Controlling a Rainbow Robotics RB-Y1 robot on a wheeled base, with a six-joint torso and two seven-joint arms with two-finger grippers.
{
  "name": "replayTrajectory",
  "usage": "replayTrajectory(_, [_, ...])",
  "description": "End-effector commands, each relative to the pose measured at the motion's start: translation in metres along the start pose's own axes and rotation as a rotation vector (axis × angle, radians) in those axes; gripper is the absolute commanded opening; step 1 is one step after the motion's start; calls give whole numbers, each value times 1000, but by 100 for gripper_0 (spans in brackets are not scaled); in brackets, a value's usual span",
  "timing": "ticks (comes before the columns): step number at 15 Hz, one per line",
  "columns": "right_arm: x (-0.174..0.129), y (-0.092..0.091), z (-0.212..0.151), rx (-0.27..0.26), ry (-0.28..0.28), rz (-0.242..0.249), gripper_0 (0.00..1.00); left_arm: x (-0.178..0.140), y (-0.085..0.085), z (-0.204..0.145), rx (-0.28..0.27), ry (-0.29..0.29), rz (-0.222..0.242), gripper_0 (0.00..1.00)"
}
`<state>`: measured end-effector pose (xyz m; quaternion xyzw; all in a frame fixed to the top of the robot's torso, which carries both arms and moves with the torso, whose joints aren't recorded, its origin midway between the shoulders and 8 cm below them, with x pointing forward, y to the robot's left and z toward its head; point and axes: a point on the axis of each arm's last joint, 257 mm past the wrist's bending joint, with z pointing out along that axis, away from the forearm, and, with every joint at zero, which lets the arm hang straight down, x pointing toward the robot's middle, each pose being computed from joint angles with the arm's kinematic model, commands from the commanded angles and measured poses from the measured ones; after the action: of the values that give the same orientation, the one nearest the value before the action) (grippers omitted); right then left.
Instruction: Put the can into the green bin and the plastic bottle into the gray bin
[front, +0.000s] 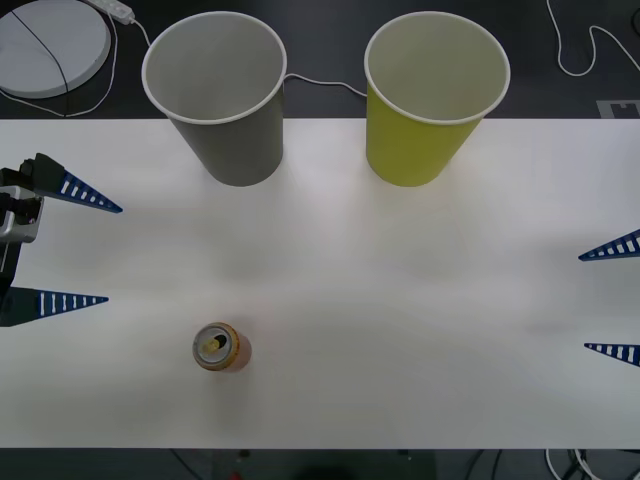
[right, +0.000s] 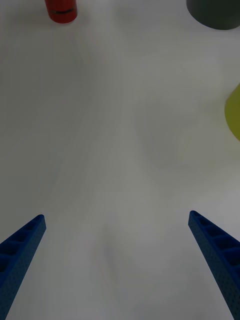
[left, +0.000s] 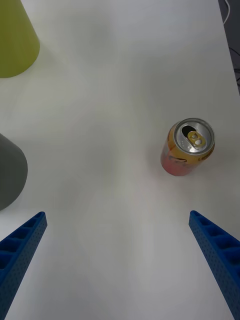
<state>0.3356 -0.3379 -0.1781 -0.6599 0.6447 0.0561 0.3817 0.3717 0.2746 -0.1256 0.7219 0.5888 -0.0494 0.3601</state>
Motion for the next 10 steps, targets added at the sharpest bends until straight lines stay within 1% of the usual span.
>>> replayTrajectory(1, [0, 0, 0, 0, 0, 0, 100, 0, 0, 0, 0, 0, 0, 100])
replayTrajectory(3, [0, 0, 0, 0, 0, 0, 100, 0, 0, 0, 0, 0, 0, 100])
replayTrajectory(4, [0, 0, 0, 0, 0, 0, 100, 3, -8, 7, 21, -1, -12, 100])
replayTrajectory(5, [0, 0, 0, 0, 0, 0, 100, 3, -8, 7, 21, 0, -12, 100])
replayTrajectory(7, [0, 0, 0, 0, 0, 0, 100, 1, -5, 5, 17, 7, 7, 100])
replayTrajectory(9, [0, 0, 0, 0, 0, 0, 100, 2, -5, 5, 17, 6, 7, 100])
replayTrajectory(10, [0, 0, 0, 0, 0, 0, 100, 2, -7, 5, 23, -2, -2, 100])
